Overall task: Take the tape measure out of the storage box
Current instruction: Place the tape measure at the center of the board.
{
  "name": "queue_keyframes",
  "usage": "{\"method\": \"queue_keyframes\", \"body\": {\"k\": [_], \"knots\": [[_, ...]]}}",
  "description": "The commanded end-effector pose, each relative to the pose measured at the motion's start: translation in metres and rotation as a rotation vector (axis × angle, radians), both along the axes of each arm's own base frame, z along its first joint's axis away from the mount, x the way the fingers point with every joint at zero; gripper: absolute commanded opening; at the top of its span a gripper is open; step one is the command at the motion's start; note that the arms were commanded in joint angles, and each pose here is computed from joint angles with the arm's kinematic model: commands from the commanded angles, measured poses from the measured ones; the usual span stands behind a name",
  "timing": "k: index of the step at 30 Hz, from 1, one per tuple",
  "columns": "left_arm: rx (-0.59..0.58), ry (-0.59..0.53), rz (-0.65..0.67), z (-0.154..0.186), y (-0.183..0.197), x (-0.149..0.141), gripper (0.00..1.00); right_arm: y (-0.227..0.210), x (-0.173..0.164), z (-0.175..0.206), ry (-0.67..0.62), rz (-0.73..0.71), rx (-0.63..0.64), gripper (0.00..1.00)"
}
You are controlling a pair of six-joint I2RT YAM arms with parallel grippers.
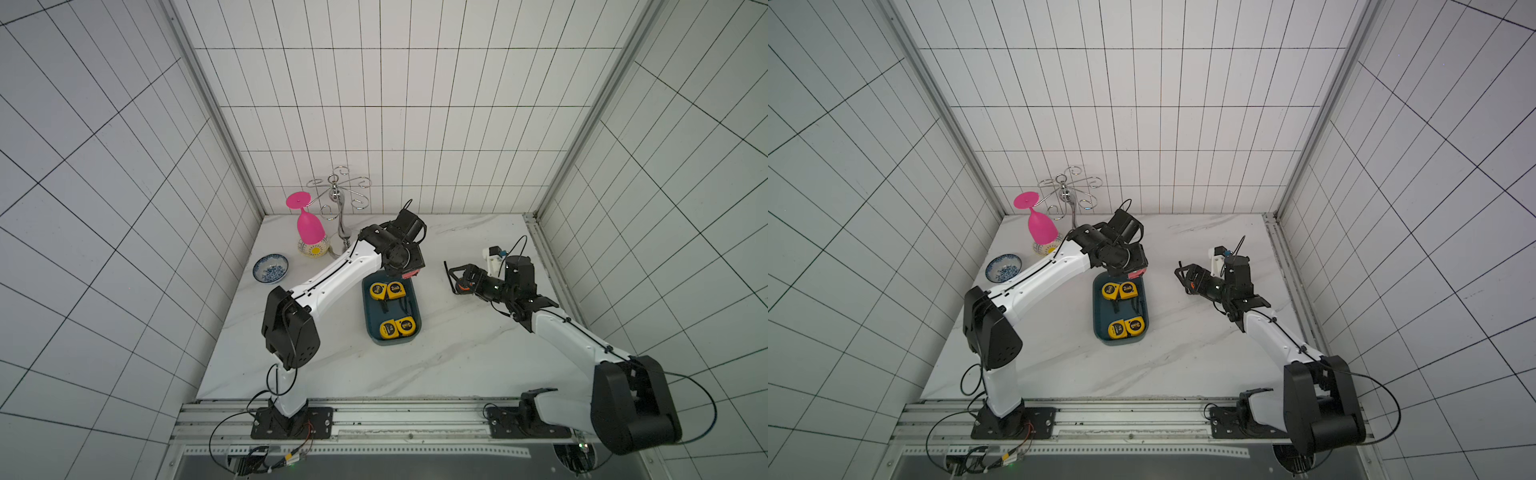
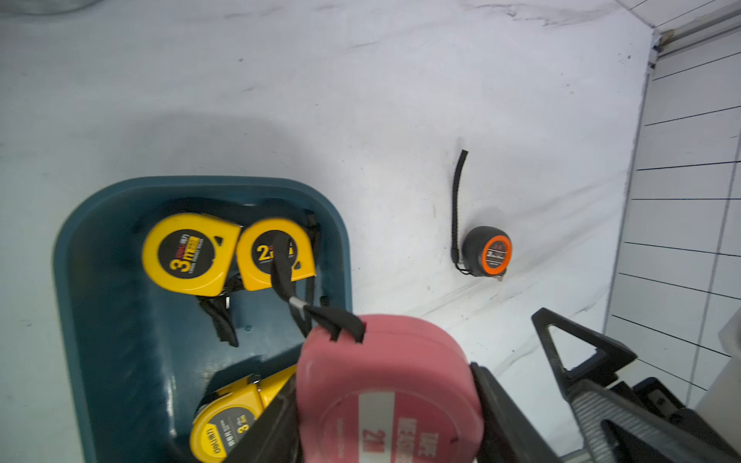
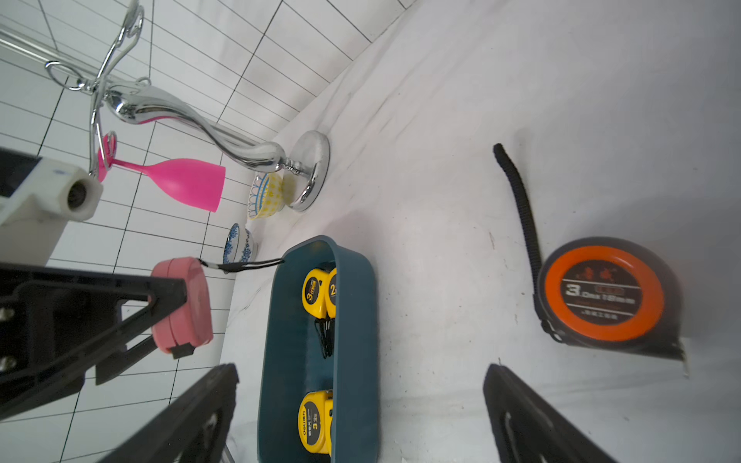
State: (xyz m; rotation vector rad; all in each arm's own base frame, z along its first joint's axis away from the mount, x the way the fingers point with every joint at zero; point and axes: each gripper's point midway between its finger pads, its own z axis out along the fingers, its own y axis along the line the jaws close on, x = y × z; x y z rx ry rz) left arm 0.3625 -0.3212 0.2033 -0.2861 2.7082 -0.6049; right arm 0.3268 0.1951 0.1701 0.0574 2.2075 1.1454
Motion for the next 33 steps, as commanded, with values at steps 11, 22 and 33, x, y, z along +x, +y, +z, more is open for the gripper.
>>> {"method": "queue_keyframes", "body": {"k": [11, 22, 33], "knots": [[-0.282, 0.057, 0.012, 0.024, -0.059, 0.017, 0.02, 0.035, -0.012, 0.026, -0.229, 0.102, 0.034, 0.98], [-0.325, 0.104, -0.027, 0.022, -0.079, 0.001, 0.01, 0.042, -0.005, 0.038, -0.312, 0.096, 0.032, 0.86], [-0.364, 0.133, -0.057, 0.022, -0.085, -0.007, 0.01, 0.043, -0.004, 0.032, -0.303, 0.092, 0.04, 0.5]]}}
